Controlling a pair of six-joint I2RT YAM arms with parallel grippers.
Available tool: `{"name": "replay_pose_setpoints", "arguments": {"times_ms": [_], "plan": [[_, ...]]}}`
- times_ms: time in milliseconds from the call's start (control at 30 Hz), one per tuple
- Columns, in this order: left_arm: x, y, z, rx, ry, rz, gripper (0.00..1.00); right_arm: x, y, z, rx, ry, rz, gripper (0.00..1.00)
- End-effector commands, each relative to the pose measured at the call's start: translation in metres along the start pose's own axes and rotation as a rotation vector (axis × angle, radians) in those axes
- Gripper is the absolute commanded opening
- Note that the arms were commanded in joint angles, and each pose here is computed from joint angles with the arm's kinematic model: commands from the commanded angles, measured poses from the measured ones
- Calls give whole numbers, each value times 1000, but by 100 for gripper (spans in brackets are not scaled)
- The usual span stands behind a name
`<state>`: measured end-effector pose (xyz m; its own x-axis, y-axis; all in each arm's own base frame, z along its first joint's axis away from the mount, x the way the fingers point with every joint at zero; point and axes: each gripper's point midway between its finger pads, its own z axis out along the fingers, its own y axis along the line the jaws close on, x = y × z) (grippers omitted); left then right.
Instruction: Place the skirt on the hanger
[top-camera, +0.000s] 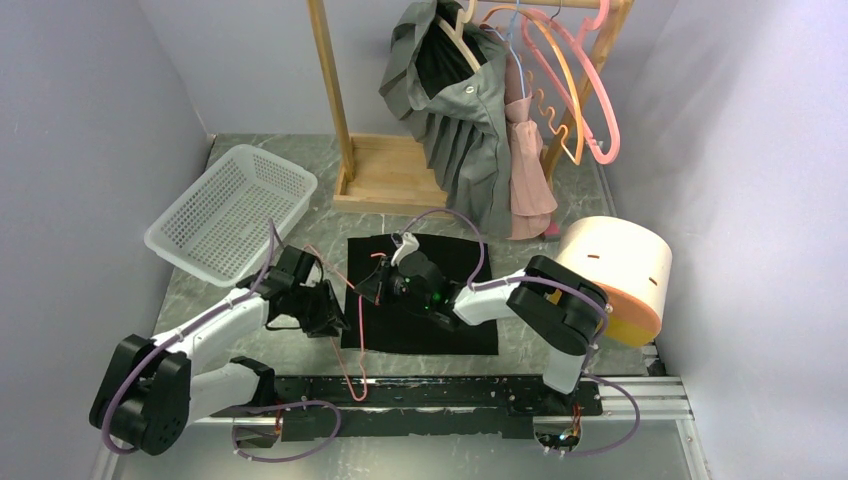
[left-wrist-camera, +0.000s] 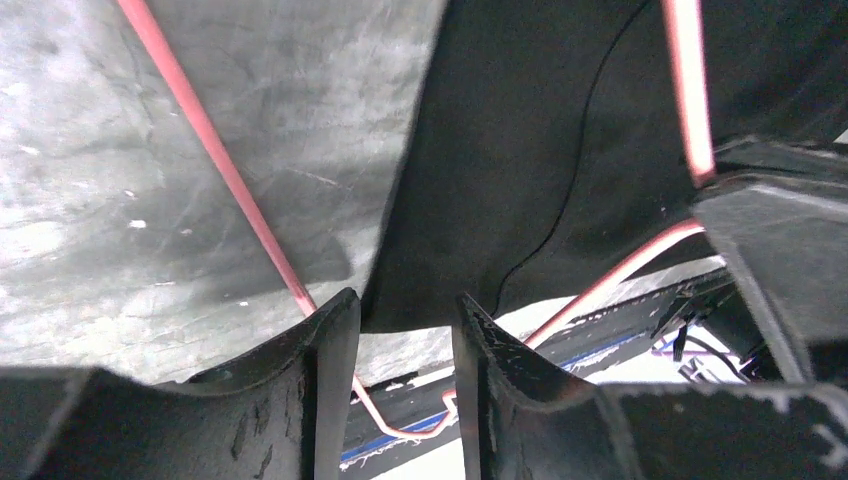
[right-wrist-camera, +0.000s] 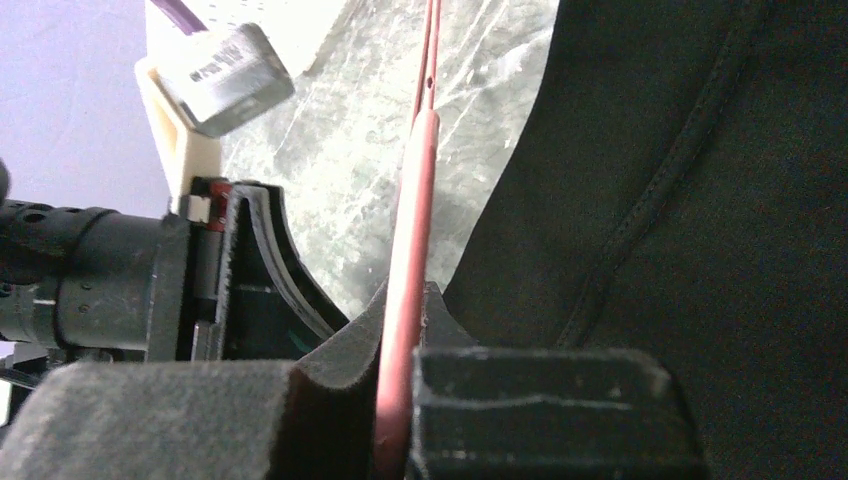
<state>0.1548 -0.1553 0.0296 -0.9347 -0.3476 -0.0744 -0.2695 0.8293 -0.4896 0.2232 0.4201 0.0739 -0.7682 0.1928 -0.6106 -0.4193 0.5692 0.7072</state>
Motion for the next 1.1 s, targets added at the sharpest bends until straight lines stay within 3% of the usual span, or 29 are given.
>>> {"name": "replay_pose_setpoints", "arguments": {"times_ms": [0,533,633,733,767,1067], "plan": [[15,-8,6,51,71,5,44,4,-13,-2,25,-20,-58,0],[34,20,12,-192,125,-5,49,-5,-11,-10,-56,-68,-70,0],[31,19,14,-205,119,-3,42,-6,-12,-12,-77,-74,-54,0],[24,12,16,-192,101,13,12,-9,-15,-16,-90,-81,-33,0],[21,9,15,-187,94,25,8,-10,-16,-16,-88,-82,-24,0],[5,-41,-24,-47,57,135,7,-17,-21,-13,-43,-59,-14,0]]}}
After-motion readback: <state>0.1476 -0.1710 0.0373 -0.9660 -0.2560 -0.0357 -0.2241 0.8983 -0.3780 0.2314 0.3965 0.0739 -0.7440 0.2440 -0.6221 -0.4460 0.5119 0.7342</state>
